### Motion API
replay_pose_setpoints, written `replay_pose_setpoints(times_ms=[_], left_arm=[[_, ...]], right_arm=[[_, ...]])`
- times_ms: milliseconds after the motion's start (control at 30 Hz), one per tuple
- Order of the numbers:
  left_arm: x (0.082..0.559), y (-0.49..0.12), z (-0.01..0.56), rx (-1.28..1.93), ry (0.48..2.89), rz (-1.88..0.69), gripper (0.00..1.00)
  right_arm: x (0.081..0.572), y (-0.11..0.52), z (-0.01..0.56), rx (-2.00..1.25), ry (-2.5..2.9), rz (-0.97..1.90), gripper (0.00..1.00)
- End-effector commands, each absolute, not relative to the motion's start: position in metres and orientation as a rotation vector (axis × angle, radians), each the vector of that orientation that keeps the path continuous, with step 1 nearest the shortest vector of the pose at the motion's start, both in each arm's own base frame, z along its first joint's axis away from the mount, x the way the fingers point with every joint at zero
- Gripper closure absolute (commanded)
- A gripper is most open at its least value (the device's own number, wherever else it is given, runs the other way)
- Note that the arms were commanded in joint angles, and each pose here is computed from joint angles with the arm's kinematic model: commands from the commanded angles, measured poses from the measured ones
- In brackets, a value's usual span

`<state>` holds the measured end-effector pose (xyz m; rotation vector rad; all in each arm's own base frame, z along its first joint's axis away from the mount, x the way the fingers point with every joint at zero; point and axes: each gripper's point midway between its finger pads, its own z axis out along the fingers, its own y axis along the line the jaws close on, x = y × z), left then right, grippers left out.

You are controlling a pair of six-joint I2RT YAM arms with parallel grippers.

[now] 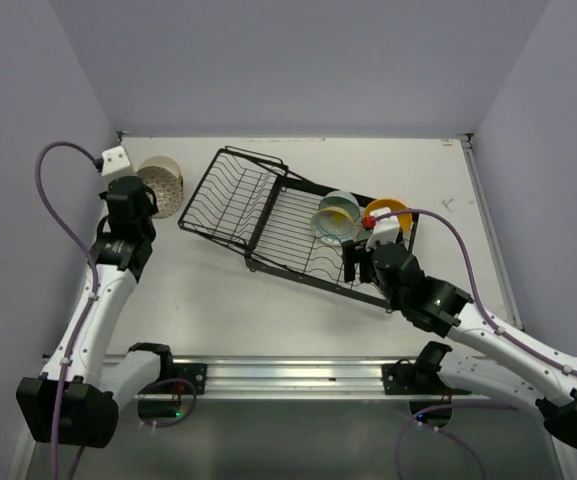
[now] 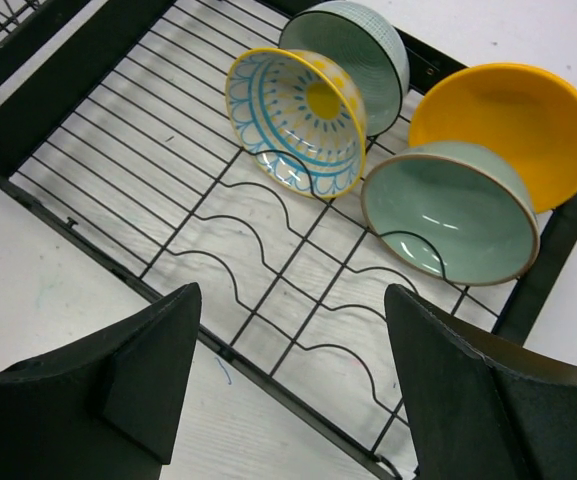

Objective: Unload the bowls from the dish rack

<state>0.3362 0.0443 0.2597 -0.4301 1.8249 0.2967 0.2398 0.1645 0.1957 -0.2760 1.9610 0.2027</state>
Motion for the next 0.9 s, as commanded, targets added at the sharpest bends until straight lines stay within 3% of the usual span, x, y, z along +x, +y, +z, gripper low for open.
replay_pose_setpoints(times_ms=[0, 333, 867], left_arm=[[0.334, 0.100, 0.268, -0.726, 1.693, 0.339, 1.00], [0.367, 0.134, 0.171, -0.867, 1.987, 0.191, 1.00], [0.388, 0.125, 0.109, -0.859, 2.154, 0.034, 0.99]], right_arm=[[0.242, 0.150, 0.203, -0.216, 1.923, 0.163, 0.22], [0.242, 0.154, 0.196, -0.216, 1.922, 0.188, 0.20], [0.241, 0.154, 0.196, -0.219, 1.922, 0.194, 0.19]])
